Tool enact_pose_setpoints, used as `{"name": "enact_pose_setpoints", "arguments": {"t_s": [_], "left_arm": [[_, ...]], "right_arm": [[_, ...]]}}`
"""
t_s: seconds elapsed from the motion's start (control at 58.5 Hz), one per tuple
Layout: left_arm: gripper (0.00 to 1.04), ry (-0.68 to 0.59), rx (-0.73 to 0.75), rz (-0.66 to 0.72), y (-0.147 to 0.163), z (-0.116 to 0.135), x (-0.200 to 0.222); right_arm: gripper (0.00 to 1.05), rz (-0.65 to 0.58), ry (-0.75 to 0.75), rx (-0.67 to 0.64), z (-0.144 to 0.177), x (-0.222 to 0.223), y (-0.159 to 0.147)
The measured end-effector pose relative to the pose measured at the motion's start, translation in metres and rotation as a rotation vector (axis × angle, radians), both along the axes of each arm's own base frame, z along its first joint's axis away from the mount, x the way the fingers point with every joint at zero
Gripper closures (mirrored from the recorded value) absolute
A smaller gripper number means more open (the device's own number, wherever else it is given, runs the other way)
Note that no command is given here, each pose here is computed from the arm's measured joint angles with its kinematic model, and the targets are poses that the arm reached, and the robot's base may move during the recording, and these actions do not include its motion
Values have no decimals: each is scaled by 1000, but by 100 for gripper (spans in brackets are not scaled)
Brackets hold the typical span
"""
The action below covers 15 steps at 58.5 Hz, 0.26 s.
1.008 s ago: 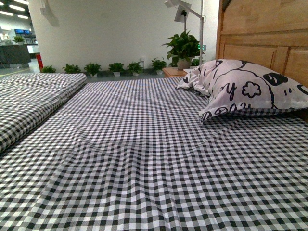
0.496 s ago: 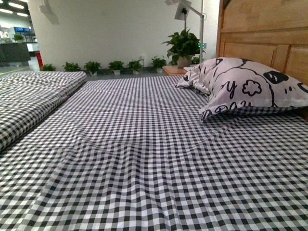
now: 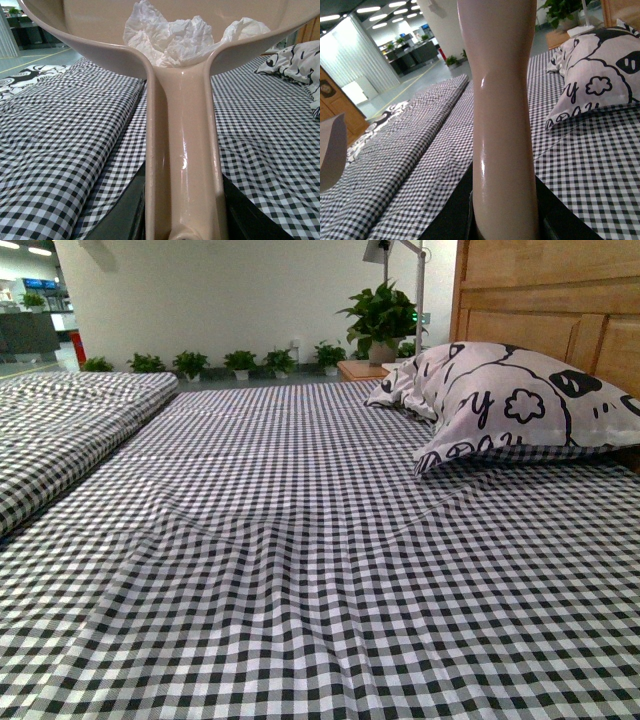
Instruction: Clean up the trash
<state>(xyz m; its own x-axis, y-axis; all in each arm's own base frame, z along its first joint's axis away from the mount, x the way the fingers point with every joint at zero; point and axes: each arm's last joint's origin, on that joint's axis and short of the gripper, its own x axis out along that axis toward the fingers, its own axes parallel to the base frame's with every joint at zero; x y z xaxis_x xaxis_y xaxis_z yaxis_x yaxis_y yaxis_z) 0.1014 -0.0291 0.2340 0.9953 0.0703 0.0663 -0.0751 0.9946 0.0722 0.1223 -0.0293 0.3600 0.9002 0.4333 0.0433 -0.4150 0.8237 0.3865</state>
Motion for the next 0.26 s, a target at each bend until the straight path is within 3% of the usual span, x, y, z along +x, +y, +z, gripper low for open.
{"name": "enact_pose_setpoints", "arguments": {"t_s": [0.256], "left_arm": [[78, 0, 0, 0, 0, 0, 0]], "right_arm": [[85, 0, 0, 0, 0, 0, 0]]}}
